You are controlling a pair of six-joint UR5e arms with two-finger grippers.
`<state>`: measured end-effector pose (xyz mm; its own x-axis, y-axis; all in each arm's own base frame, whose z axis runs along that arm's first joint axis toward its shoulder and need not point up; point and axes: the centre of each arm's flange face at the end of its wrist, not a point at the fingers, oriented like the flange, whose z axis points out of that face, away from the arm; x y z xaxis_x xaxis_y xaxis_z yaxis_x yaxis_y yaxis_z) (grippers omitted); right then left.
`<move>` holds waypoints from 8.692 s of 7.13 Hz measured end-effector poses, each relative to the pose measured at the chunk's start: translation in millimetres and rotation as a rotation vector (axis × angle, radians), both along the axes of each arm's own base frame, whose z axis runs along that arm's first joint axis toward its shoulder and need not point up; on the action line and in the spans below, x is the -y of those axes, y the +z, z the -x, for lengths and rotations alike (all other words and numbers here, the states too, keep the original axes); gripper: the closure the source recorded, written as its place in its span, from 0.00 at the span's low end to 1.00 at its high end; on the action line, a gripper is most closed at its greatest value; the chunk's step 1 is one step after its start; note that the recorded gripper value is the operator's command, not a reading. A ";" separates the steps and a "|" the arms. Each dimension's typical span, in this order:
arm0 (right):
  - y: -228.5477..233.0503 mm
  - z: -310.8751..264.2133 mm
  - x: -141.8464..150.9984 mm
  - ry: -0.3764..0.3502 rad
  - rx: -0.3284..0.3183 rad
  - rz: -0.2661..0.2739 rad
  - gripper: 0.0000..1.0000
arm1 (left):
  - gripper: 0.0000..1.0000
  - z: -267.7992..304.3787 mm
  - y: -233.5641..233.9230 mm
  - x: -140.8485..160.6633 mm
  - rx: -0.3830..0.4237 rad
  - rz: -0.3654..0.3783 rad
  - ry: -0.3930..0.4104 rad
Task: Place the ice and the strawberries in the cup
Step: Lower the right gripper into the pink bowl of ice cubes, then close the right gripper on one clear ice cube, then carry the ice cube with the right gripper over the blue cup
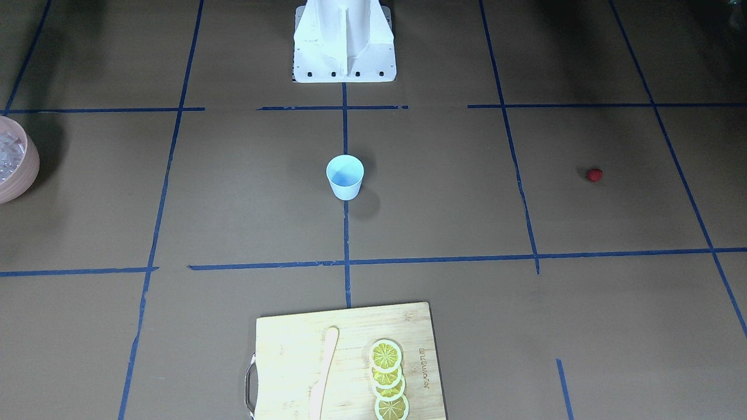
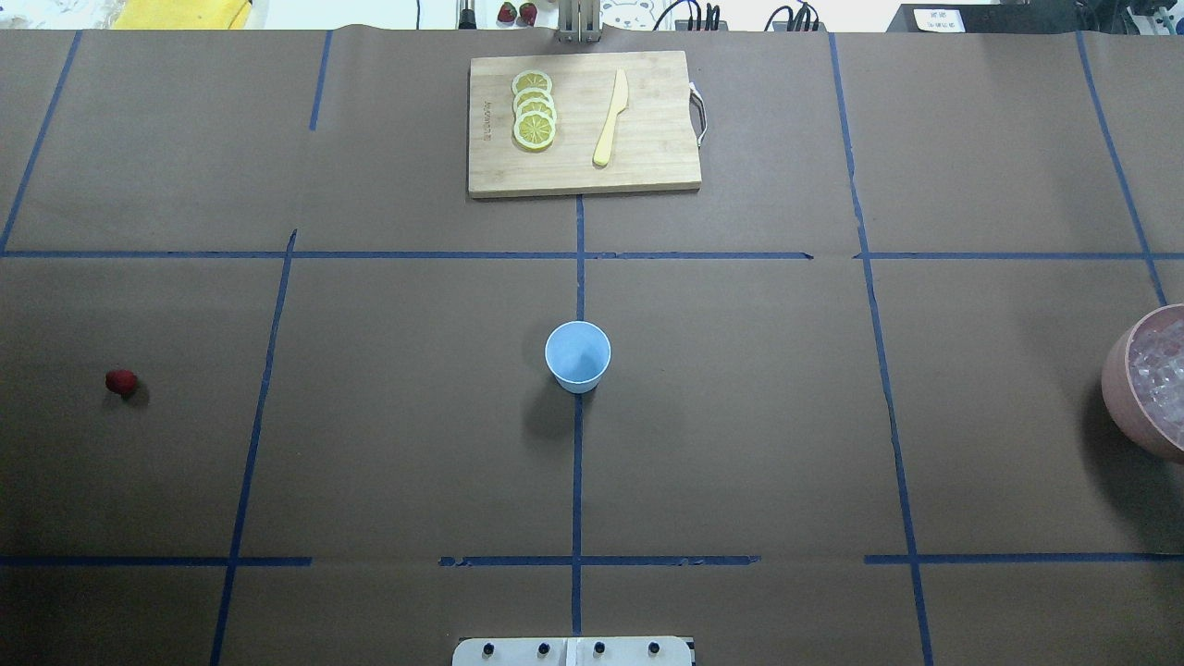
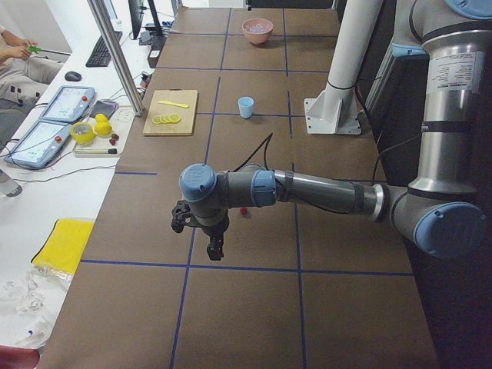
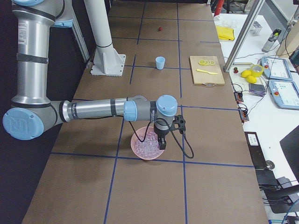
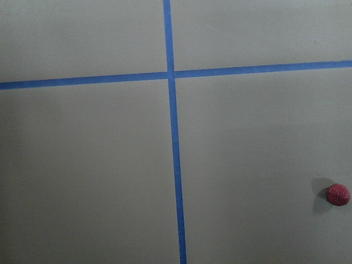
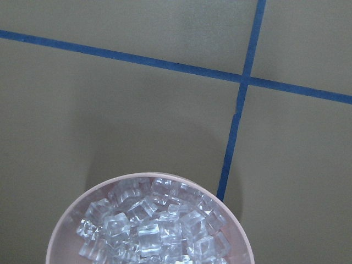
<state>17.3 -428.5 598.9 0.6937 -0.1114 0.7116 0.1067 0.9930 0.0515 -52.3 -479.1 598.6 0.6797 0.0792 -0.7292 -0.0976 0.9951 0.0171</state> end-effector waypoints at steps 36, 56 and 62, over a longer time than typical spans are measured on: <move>57.1 92.1 -67.3 0.360 0.020 0.357 0.31 | 0.00 -0.8 -0.4 5.2 0.000 0.000 0.000; -363.2 364.4 28.6 0.409 0.264 0.366 1.00 | 0.00 -3.7 -17.3 6.6 -0.043 -0.026 -0.003; -427.2 556.6 15.7 0.419 0.256 0.369 0.84 | 0.00 -5.5 -23.9 6.6 -0.071 -0.034 -0.005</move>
<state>-539.2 -444.2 171.6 0.4269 0.4190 0.8013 -0.2670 0.9051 -0.3310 -46.8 -485.8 574.8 0.6269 0.1014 -0.7725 -0.0903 0.9943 0.0572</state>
